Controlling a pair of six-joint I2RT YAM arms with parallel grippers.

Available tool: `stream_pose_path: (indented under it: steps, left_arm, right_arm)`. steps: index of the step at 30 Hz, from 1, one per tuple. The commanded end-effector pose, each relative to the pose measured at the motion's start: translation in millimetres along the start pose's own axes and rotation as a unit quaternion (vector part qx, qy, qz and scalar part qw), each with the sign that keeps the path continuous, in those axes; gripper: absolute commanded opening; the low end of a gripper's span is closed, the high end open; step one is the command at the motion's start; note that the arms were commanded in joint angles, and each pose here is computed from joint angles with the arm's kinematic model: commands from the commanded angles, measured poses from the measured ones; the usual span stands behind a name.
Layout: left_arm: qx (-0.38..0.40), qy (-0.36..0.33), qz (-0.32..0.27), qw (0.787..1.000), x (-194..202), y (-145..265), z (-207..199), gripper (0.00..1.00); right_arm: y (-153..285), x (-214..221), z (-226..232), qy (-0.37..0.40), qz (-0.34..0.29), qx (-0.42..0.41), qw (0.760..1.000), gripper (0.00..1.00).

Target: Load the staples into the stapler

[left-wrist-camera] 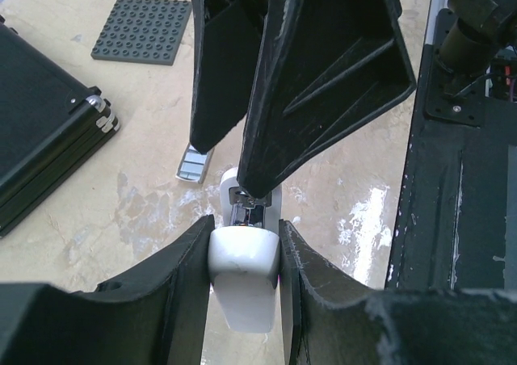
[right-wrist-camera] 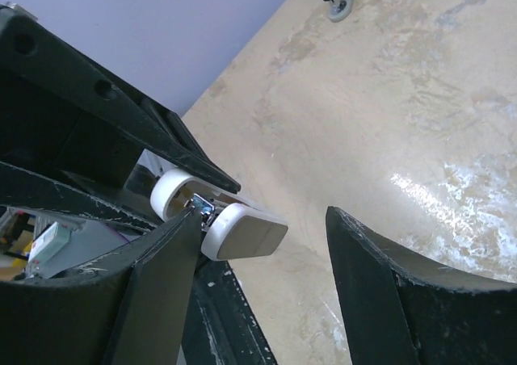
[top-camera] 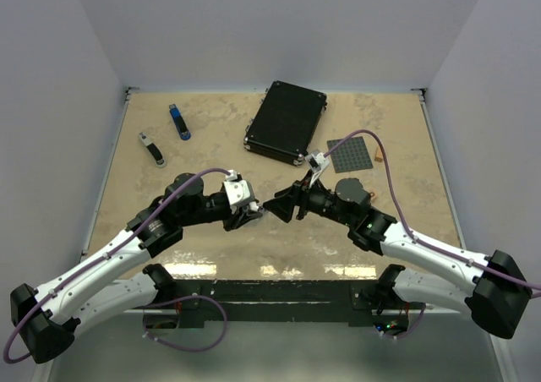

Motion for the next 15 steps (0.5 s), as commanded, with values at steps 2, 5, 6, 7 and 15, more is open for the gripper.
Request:
stream_pose_path:
  steps: [2,5,6,7,15]
  left_arm:
    - [-0.009,-0.022,-0.037,0.999,-15.6,0.3,3.4,0.0]
    - [-0.011,-0.021,-0.039,0.999,-17.1,0.2,4.0,0.0]
    - [-0.012,-0.023,-0.04,0.999,-17.4,0.5,4.2,0.0]
    - [-0.013,-0.022,-0.041,0.999,-17.9,0.4,4.1,0.0]
    - [-0.027,-0.02,-0.064,0.997,-24.1,5.8,4.2,0.0]
  right_arm:
    - [-4.4,-12.3,9.7,-0.026,-0.032,-0.01,0.999,0.65]
    - [-6.7,-10.1,10.9,-0.029,-0.027,-0.008,0.999,0.63]
    - [-8.4,-6.4,9.2,-0.03,-0.02,-0.003,0.999,0.62]
    - [-9.4,-4.9,9.7,-0.031,-0.016,0.0,0.999,0.61]
    - [-13.1,11.0,-7.1,-0.042,0.011,0.062,0.997,0.36]
Point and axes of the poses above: each gripper's point midway between its finger pads, its own y axis back along the fingers, its own z axis along the line the jaws close on, x = y × z, the point moved 6 cm from there along y, back along the fingers, and after that the axes turned 5 degrees about y, right-handed, at the moved point
